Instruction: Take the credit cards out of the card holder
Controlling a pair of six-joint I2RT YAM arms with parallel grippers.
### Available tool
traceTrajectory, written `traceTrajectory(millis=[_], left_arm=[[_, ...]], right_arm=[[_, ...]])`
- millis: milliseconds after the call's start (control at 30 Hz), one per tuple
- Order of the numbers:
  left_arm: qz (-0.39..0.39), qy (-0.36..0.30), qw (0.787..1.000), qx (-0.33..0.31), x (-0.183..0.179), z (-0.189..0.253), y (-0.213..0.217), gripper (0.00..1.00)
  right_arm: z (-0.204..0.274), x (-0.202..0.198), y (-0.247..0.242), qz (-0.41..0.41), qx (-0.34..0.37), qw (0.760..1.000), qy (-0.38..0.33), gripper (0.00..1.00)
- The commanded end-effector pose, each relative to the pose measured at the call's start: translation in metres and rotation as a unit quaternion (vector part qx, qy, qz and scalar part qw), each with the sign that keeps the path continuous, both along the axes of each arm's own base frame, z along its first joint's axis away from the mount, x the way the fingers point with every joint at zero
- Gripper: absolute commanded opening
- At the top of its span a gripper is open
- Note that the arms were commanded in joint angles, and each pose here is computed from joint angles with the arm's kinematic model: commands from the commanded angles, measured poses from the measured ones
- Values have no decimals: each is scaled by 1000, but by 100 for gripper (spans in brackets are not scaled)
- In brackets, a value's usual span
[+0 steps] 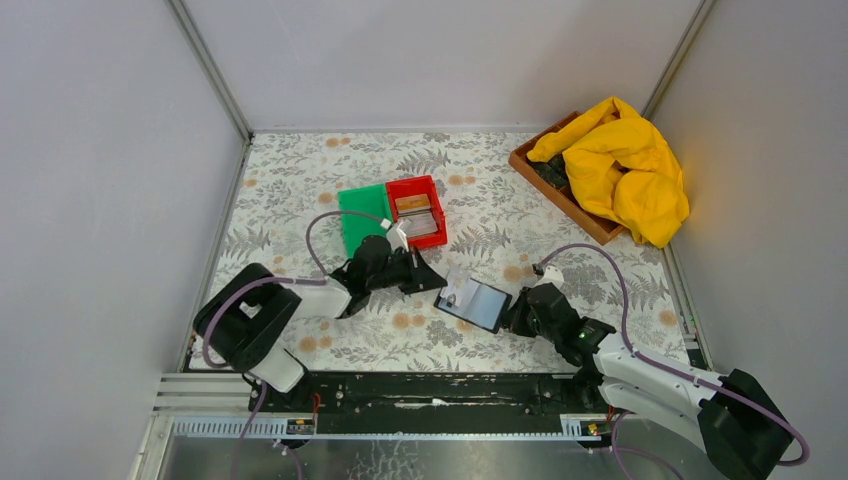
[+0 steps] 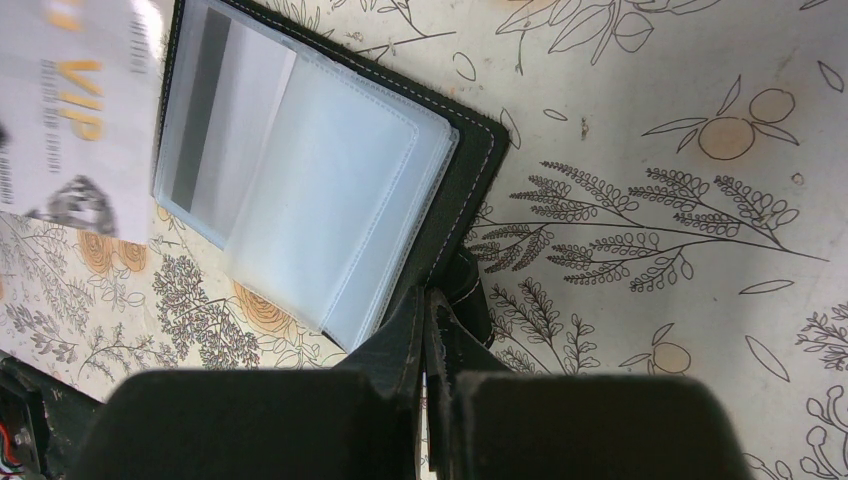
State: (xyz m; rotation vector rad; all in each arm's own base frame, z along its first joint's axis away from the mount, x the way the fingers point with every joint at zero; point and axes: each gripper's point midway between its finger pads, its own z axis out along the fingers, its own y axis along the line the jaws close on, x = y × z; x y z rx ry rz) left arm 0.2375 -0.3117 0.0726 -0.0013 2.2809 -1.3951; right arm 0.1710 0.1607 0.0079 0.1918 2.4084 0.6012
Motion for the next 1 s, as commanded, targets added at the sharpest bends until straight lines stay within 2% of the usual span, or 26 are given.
traceTrajectory(millis=[0, 100, 167, 233, 333, 400, 467, 533, 600, 733, 967], left_arm=[[16, -33, 999, 18, 6, 13, 12, 0], [18, -49, 999, -7, 4, 33, 15, 0], [19, -65, 997, -31, 1, 50, 17, 0], [10, -78, 995, -58, -7, 67, 18, 0], [-2, -98, 991, -90, -18, 91, 19, 0], [-11, -111, 988, -110, -25, 106, 20, 0], [-20, -121, 985, -119, -30, 117, 19, 0], [-26, -124, 985, -122, -33, 123, 16, 0], [-38, -125, 982, -133, -39, 130, 10, 0], [-55, -132, 976, -165, -53, 144, 2, 0], [-55, -134, 978, -151, -61, 142, -2, 0]], right_arm=[[-7, -8, -6, 11, -20, 1000, 15, 0], [6, -5, -1, 23, 7, 999, -22, 0], [24, -4, 9, 43, 56, 995, -65, 0], [53, -5, 23, 70, 120, 983, -122, 0], [106, -10, 34, 101, 207, 949, -217, 1], [133, -14, 33, 109, 243, 928, -262, 22], [143, -20, 38, 137, 240, 922, -269, 37], [136, -27, 48, 178, 225, 927, -242, 50], [141, -31, 60, 211, 236, 919, -235, 58], [156, -24, 71, 219, 246, 913, -243, 58], [181, -24, 78, 231, 267, 899, -260, 54]])
